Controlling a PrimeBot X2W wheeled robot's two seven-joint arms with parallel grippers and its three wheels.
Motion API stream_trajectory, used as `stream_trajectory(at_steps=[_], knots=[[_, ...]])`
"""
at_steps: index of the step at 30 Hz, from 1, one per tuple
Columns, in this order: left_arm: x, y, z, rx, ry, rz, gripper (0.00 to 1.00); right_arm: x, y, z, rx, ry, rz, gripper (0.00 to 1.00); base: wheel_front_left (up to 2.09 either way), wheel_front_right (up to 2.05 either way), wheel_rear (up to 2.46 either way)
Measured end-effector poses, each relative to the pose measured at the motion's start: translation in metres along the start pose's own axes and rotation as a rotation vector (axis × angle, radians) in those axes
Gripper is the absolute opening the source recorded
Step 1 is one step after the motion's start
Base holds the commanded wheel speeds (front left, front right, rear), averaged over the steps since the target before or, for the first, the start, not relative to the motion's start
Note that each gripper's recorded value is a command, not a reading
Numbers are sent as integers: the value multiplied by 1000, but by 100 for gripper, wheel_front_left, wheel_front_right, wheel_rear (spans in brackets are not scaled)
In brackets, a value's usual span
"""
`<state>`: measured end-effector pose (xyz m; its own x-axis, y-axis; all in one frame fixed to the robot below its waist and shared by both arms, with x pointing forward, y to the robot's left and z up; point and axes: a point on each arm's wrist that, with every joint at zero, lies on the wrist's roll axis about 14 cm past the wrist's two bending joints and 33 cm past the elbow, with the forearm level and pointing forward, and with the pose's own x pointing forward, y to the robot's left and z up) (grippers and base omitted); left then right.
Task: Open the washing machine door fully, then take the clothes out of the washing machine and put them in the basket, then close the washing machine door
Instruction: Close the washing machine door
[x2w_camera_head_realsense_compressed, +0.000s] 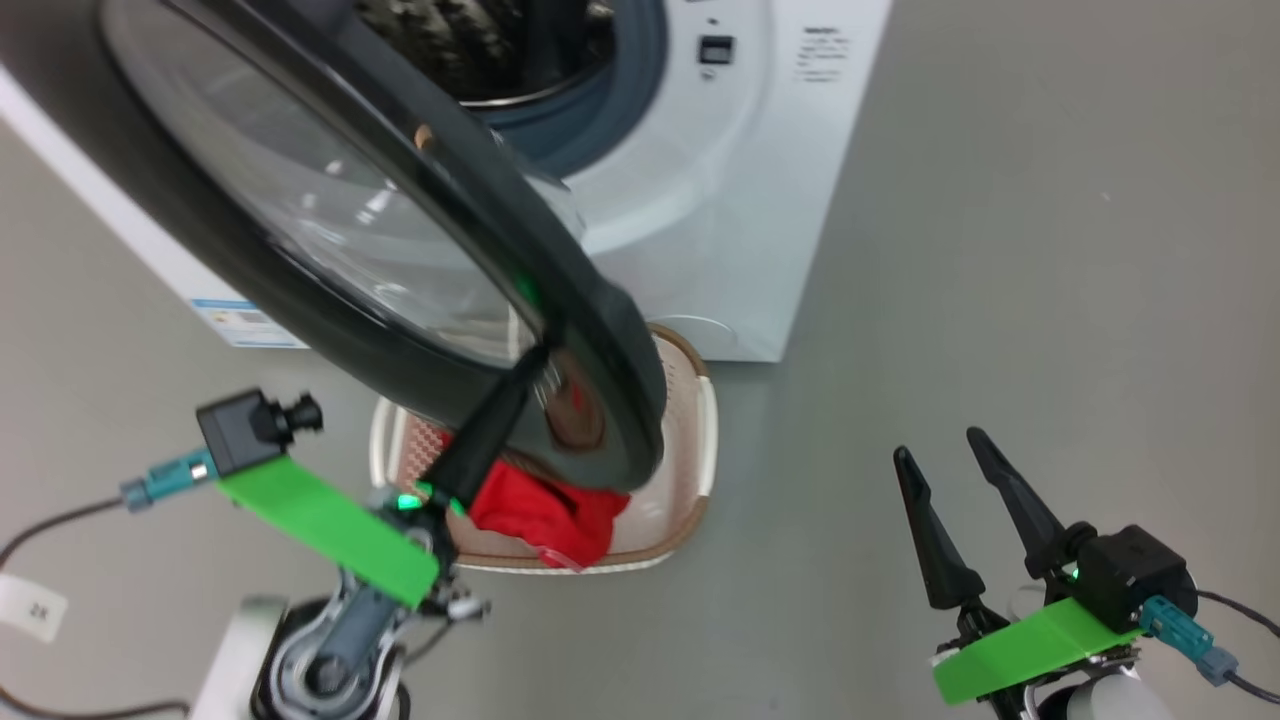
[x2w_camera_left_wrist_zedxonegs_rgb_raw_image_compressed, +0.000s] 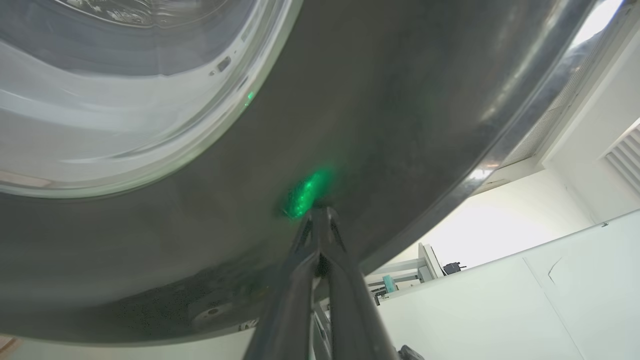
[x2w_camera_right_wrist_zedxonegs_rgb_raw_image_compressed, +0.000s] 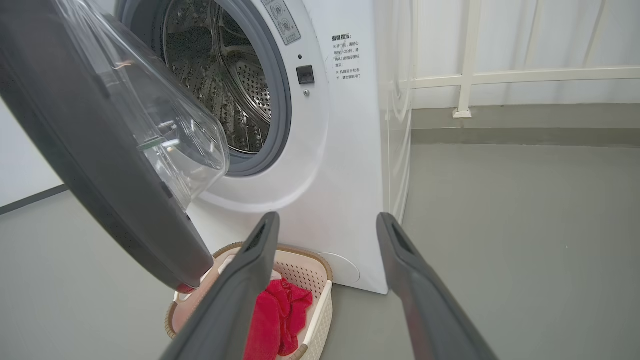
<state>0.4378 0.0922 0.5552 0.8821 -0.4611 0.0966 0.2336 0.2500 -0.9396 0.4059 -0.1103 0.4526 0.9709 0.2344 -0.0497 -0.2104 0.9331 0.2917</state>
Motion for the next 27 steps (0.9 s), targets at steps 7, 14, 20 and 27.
stream_trajectory(at_steps=[7, 14, 20, 27], knots=[[47, 5, 6, 55, -58, -14, 0, -8, -24, 0, -2, 1, -77, 100, 0, 0, 0], [91, 18, 16, 101, -123, -5, 0, -12, -47, 6, -12, -16, -148, 100, 0, 0, 0], [120, 22, 15, 125, -133, -7, 0, -19, -60, 2, -6, -2, -190, 100, 0, 0, 0], [140, 22, 9, 171, -120, -19, 0, -17, -67, 6, -10, -12, -208, 100, 0, 0, 0]])
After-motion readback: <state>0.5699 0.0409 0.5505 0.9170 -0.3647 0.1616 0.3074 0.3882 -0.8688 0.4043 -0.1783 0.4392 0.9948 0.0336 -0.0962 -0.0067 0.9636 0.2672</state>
